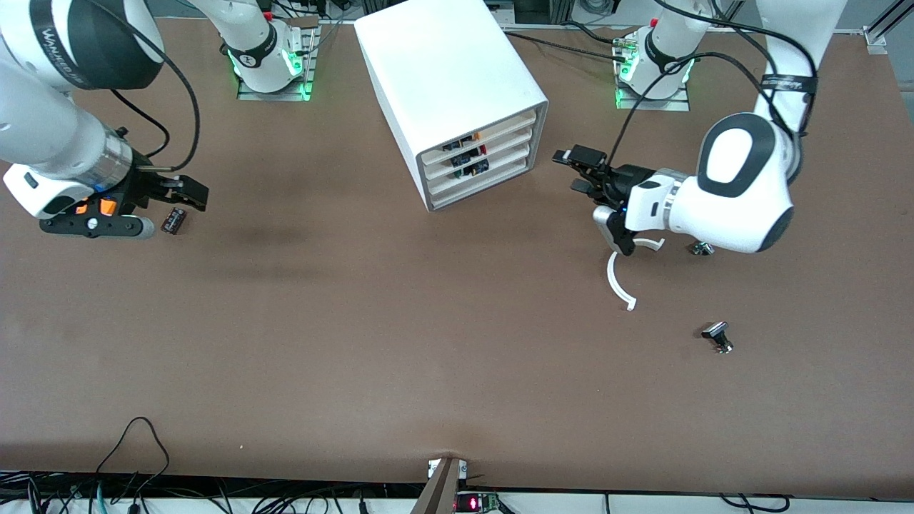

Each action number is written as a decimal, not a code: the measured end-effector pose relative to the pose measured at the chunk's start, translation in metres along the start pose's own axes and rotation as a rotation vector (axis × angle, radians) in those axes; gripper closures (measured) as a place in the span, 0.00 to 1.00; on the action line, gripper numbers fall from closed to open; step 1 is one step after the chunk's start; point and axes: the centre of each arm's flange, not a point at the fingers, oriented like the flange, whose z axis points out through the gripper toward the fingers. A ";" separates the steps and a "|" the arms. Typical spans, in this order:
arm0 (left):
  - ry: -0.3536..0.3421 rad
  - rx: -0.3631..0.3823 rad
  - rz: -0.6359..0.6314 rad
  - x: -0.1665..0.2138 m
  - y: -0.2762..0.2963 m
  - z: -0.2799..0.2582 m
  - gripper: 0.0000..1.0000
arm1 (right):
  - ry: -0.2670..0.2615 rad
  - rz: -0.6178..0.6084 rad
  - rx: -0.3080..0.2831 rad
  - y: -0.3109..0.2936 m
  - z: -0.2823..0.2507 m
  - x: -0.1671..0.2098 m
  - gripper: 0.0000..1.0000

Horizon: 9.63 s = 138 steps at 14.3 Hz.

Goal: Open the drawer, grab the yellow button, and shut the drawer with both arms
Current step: 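Grasp the front of the top drawer with the left gripper, then pull the drawer open with the left gripper while the right gripper approaches, then grasp the yellow button with the right gripper while the left gripper withdraws, then lift the yellow button out with the right gripper while the left gripper returns, then push the drawer shut with the left gripper while the right gripper holds, then lower the yellow button onto the table and open the right gripper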

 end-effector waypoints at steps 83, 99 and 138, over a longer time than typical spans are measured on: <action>0.474 0.930 -0.905 0.081 0.015 -0.013 0.01 | -0.041 0.660 0.328 -0.332 -0.016 -0.002 0.56; 0.374 0.889 -0.967 0.069 0.076 0.139 0.03 | 0.067 -0.024 0.063 -0.043 0.136 0.109 0.56; 0.257 0.948 -0.931 0.029 0.109 0.232 0.04 | 0.225 -0.164 0.114 0.063 0.186 0.095 0.00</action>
